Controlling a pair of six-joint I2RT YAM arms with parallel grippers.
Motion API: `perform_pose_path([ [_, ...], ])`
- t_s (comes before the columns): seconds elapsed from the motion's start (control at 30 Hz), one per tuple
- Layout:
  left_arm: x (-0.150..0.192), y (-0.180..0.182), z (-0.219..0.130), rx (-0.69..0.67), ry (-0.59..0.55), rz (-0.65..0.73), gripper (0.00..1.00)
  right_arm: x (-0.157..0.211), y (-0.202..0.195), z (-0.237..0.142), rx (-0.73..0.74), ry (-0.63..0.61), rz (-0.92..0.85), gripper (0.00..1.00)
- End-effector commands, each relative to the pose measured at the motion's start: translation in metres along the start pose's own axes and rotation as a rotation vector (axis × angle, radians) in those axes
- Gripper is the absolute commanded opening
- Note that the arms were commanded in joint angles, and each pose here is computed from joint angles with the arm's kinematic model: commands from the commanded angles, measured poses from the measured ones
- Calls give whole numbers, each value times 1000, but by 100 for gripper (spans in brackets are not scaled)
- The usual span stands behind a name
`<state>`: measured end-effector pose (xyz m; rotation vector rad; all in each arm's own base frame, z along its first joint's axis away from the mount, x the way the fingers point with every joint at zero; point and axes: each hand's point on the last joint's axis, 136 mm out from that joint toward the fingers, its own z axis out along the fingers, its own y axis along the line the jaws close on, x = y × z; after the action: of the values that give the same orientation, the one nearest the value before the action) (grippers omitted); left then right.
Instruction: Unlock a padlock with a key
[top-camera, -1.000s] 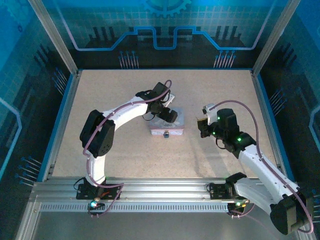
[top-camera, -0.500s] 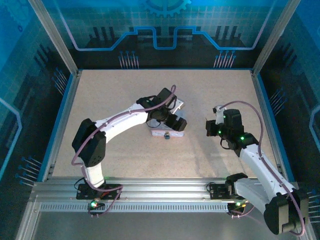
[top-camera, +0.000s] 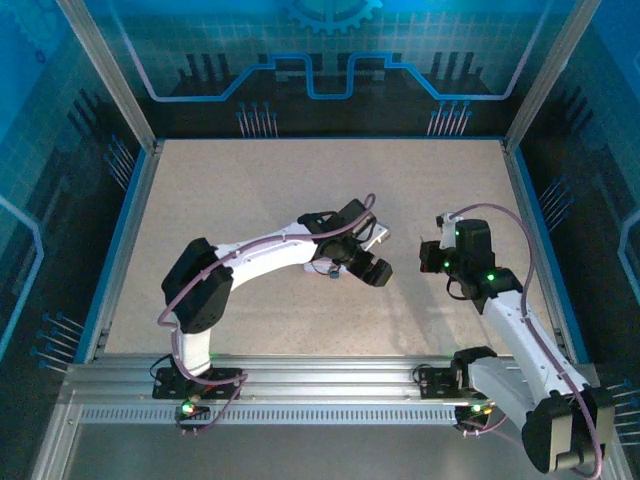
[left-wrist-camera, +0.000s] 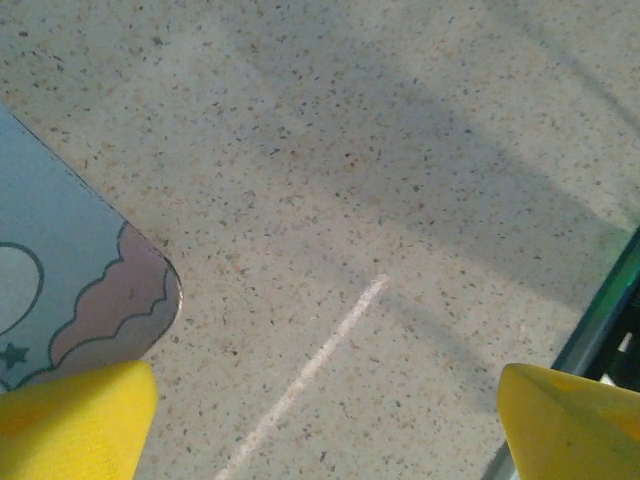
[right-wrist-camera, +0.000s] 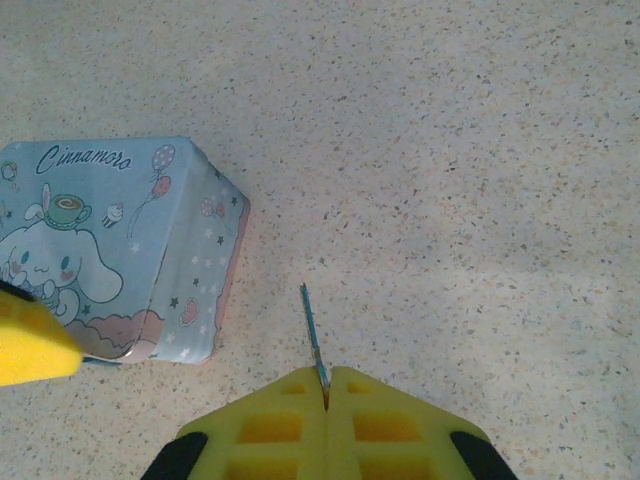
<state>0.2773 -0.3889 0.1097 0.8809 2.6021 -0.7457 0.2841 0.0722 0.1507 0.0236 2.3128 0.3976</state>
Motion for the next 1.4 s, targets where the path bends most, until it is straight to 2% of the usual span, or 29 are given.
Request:
perform_pose_path([
  [0.0,-16,-2,3,7,-36,-2,90,5,-1,-2,-9,12,26,0],
  [0.43,-30,-6,-8,2,-78,23,90,6,-2,3,-12,22,31,0],
  [0.77,-30,8,16,-46,-41,29,91,6,-2,2,-13,21,31,0],
  [1.0,-8,13,21,-50,22,11,91,7,-2,1,-11,23,30,0],
  [1.37,32,12,-3,-31,53,0,91,11,-2,2,-20,35,35,0],
])
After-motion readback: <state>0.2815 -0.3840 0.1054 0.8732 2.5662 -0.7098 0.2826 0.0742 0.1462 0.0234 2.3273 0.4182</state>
